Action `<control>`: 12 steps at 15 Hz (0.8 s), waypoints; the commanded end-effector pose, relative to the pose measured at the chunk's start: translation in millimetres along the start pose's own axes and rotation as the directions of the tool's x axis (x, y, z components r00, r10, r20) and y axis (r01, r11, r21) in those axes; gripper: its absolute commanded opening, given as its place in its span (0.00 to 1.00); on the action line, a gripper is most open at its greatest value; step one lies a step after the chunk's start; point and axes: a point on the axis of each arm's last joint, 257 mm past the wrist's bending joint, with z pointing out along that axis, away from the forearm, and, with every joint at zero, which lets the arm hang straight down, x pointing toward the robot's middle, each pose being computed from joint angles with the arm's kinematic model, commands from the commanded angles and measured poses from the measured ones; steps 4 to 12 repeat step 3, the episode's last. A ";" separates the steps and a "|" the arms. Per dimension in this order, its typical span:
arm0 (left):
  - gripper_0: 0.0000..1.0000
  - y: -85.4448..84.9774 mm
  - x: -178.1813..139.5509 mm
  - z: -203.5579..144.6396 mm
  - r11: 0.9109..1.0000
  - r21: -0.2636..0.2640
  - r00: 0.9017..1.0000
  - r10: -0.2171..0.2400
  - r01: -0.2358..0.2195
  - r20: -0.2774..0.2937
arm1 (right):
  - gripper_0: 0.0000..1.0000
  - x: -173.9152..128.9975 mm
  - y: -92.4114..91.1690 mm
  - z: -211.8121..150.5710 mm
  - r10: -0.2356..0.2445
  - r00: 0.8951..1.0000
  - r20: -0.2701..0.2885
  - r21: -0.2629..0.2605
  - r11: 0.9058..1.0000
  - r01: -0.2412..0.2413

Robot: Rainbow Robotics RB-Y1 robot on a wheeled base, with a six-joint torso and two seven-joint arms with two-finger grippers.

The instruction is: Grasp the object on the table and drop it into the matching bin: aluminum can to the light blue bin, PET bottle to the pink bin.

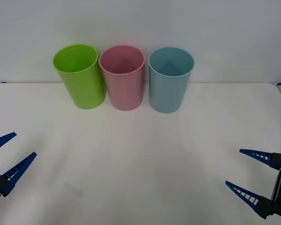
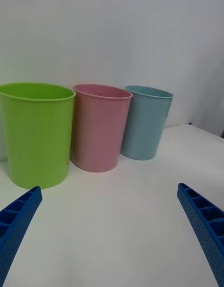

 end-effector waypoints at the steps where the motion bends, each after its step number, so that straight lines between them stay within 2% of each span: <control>1: 1.00 0.0 0.0 0.0 1.000 0.000 1.000 0.000 0.000 0.000 | 1.00 1.1 0.4 -3.3 0.003 1.000 -0.004 0.004 1.000 -0.003; 12: 1.00 0.0 0.0 0.0 1.000 0.000 1.000 0.000 0.000 0.000 | 1.00 3.9 1.7 -3.3 0.003 1.000 -0.013 0.001 1.000 -0.003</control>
